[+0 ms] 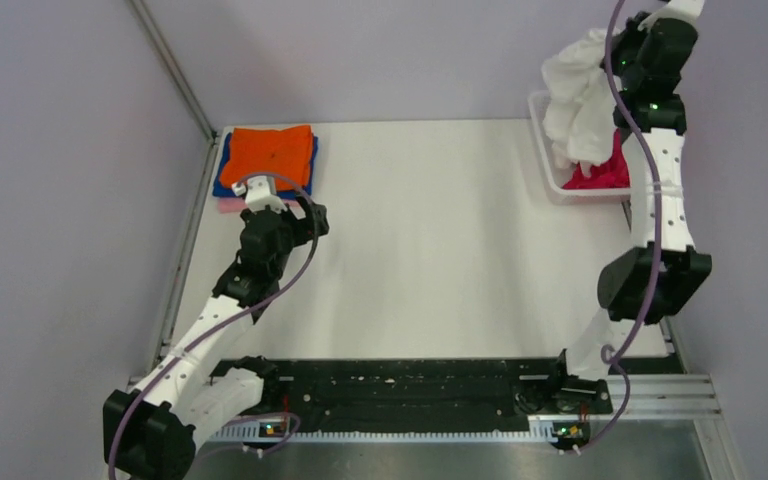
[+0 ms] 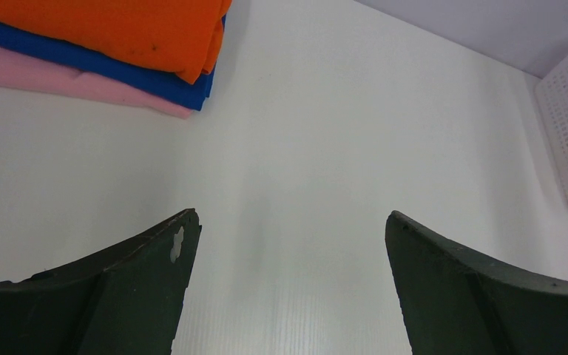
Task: Fold and stack the t-shirts
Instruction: Grab crumpled tshirt from bin with the right arm, then move the tshirt to the center of the board
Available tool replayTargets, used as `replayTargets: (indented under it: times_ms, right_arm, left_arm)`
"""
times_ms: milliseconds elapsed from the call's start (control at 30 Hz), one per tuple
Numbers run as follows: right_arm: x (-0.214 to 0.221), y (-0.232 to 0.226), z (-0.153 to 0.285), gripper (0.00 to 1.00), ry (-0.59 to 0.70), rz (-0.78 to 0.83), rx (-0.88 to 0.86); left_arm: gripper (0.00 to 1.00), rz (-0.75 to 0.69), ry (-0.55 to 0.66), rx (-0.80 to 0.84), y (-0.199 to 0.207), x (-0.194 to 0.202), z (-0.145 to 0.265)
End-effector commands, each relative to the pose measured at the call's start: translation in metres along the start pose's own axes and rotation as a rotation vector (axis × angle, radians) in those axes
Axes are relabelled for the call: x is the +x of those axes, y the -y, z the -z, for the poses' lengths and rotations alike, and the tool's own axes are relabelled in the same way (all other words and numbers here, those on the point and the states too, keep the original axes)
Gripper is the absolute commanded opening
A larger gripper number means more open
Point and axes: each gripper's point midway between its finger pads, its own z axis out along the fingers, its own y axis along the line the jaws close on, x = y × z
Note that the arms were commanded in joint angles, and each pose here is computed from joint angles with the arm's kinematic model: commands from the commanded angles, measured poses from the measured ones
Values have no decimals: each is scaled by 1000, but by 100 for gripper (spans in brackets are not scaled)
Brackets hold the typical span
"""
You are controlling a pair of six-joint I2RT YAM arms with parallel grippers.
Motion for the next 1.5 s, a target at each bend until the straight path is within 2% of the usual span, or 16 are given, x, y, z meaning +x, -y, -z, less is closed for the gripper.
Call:
replayTargets:
  times_ms: [0,167,300,433,633,700,800,900,933,967,1100,1133,1200,1467]
  right_arm:
    - [-159,-102,127,0,377,-87,-476]
    - [-177,-191,225,0,389,-116,-910]
    - [-171,-244,283,0,390,-116,-1145]
    - [-144,-281,308,0,280,-151,-1324]
    - [-83,-297,303,0,93,-177,-1421]
    - [-51,-291,298,0,7,-174,-1386]
    - [27,-263,293,0,-144,-118,-1273]
    - [126,-206,271,0,-306,-66,-959]
    - [155,-184,260,3,-335,-45,-844]
    - [177,-161,249,15,-357,-34,-722]
    - [231,-69,213,82,-495,-25,-219]
    - [233,-55,212,91,-507,-10,-134]
    - [240,-39,221,98,-536,-5,-56]
    - [288,-37,274,99,-591,-90,-116]
  left_arm:
    - [99,40,16,66,13,-6,7]
    - [99,63,35,78,13,-14,20]
    - [99,84,40,39,6,-17,28]
    - [99,99,42,12,0,-19,37]
    - [99,117,83,-68,-11,-35,43]
    - [99,117,76,-77,-12,-34,42]
    - [99,127,65,-115,-18,-30,38]
    - [99,120,35,-143,-21,-22,31]
    - [99,118,25,-144,-20,-22,28]
    - [99,115,9,-146,-19,-18,25]
    - [99,108,-75,-138,-13,0,9]
    - [99,106,-106,-133,-10,7,4]
    - [99,106,-162,-131,-7,20,-5]
    - [99,79,-330,-87,13,59,-51]
